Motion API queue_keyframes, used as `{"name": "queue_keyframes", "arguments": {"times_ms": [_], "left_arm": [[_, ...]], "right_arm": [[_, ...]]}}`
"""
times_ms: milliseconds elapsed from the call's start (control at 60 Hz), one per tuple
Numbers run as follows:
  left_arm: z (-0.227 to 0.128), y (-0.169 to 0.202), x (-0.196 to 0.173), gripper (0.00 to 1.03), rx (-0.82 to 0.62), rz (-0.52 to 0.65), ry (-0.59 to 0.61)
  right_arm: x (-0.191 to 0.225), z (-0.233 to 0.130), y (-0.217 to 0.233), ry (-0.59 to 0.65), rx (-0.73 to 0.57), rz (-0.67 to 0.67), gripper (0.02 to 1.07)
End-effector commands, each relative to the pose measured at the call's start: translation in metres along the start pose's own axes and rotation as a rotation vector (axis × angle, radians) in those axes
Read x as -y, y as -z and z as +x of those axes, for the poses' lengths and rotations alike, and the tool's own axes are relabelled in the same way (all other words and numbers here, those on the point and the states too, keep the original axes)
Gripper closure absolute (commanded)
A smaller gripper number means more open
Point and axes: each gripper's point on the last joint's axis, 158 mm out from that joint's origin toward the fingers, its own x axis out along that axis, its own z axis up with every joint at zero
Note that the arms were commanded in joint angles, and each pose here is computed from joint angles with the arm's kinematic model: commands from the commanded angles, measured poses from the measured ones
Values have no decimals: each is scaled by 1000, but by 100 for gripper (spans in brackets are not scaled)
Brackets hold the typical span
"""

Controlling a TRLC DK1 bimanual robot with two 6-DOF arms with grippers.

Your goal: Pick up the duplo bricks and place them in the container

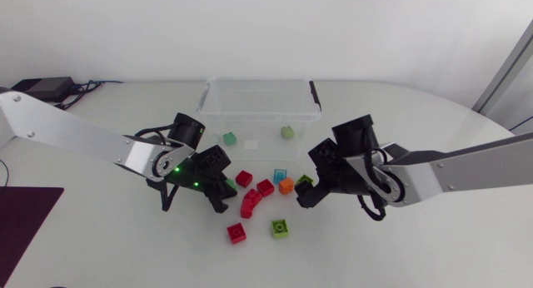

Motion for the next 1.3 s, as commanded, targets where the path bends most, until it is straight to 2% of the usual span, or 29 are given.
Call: {"name": "queue_keyframes", "arguments": {"times_ms": [0,150,417,533,600,650,667,867,983,1017,1100,1133,1150,1167,1233,1283], "left_arm": [[-8,1,-5,76,11,-16,-13],[-31,-11,-11,77,53,-17,-36],[-127,-80,-20,77,262,-23,-131],[-160,-107,-29,77,349,-49,-169],[-174,-122,-40,77,401,-90,-194],[-178,-132,-47,77,441,-111,-211],[-180,-135,-51,77,457,-126,-216],[-167,-162,-95,76,535,-235,-279],[-149,-168,-119,74,519,-274,-310],[-144,-168,-124,70,514,-282,-322],[-136,-172,-140,52,517,-295,-366],[-132,-171,-150,39,508,-306,-394],[-132,-172,-150,38,507,-306,-396],[-130,-172,-153,30,502,-308,-409],[-132,-172,-159,20,504,-315,-431],[-134,-173,-159,17,508,-314,-434]], "right_arm": [[8,13,10,7,-27,-20,13],[17,21,9,12,-32,-32,13],[19,41,14,-14,-66,-43,23],[14,47,22,-34,-86,-47,41],[13,47,23,-37,-88,-47,65],[12,45,23,-39,-86,-48,80],[12,45,22,-39,-83,-49,80],[15,13,1,-21,-32,-52,81],[18,-8,-16,-9,-2,-52,81],[19,-14,-23,-3,9,-54,81],[15,-31,-40,-4,40,-58,81],[14,-40,-49,3,58,-62,81],[14,-42,-52,4,64,-63,81],[14,-48,-57,6,74,-66,81],[12,-59,-71,7,97,-70,81],[14,-67,-84,16,122,-71,81]]}}
